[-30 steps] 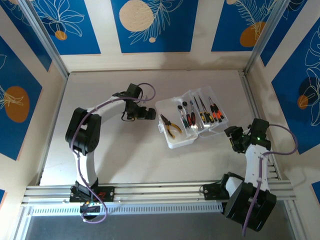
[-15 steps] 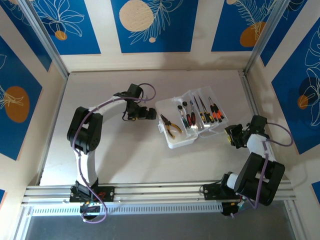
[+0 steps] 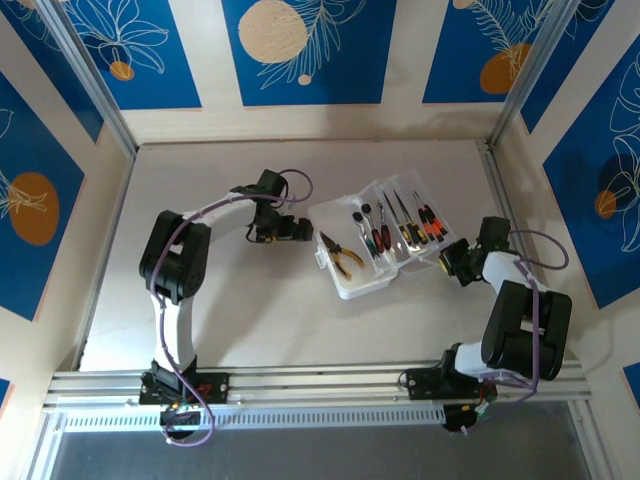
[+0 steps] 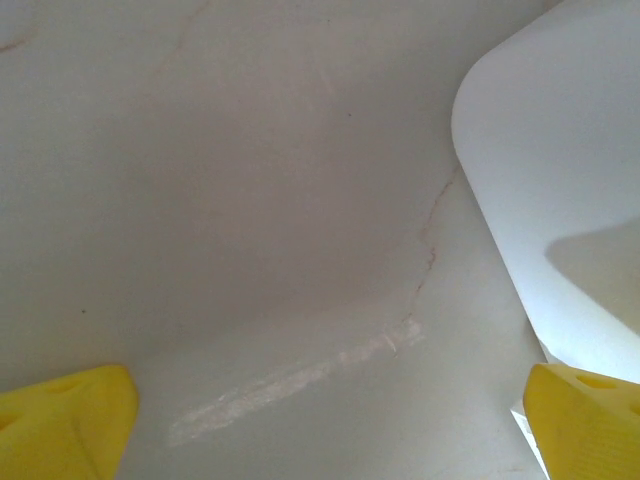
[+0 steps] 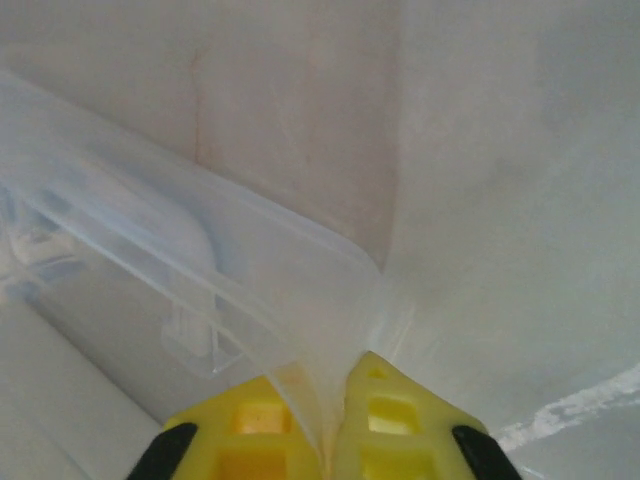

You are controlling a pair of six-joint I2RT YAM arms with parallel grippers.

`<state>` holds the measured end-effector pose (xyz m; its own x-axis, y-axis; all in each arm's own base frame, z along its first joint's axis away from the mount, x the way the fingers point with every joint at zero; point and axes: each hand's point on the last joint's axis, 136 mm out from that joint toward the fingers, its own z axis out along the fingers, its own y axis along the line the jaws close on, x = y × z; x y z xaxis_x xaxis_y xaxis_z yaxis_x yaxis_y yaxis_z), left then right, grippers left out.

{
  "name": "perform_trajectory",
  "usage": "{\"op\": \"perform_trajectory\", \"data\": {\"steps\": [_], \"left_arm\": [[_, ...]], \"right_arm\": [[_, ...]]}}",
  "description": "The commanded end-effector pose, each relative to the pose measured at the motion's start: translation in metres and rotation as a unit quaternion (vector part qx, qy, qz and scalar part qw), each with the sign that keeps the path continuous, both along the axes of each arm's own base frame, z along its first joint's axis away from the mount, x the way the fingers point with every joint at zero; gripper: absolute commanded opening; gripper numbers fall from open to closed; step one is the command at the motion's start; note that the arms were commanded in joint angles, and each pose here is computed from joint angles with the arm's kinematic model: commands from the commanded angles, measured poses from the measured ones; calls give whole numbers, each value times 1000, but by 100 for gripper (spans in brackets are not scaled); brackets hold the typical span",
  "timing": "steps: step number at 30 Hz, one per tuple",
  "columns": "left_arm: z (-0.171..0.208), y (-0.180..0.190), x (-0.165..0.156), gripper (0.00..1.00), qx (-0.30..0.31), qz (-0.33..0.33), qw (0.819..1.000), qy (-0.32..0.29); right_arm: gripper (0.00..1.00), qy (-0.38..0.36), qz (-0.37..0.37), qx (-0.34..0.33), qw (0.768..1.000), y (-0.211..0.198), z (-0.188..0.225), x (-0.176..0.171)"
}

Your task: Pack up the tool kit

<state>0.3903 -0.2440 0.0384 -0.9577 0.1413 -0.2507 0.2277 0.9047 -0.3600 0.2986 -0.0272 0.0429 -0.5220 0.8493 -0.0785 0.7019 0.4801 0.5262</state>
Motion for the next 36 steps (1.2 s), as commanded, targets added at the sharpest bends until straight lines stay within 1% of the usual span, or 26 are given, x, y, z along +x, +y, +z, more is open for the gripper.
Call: {"op": "perform_trajectory", "data": {"steps": [1,6,11,18,23,29,34,36], "left_arm": [[-5,-11,3,100,-11,-3,1000,7],[-5,-15,6,100,-15,-4,1000,6],[-4,-19,9,100,-19,-6,1000,5],[-5,-23,8,100,-20,-9,1000,5],[-4,-24,8,100,-22,-10,1000,4],[-4,-26,8,100,-24,-13,1000,2],[-4,-28,10,100,-28,-16,999,0],[-4,-29,11,100,-30,-18,999,-1]], "right_arm": [[0,-13,36,-58,998,-3,9,6],[0,-19,70,-131,989,1,36,5],[0,-24,97,-208,973,7,64,-1],[0,-33,127,-281,951,21,93,-11],[0,-36,147,-339,929,36,108,-18],[0,-55,164,-391,904,59,132,-25],[0,-67,185,-411,890,82,144,-31],[0,-68,182,-423,885,90,147,-36]]}}
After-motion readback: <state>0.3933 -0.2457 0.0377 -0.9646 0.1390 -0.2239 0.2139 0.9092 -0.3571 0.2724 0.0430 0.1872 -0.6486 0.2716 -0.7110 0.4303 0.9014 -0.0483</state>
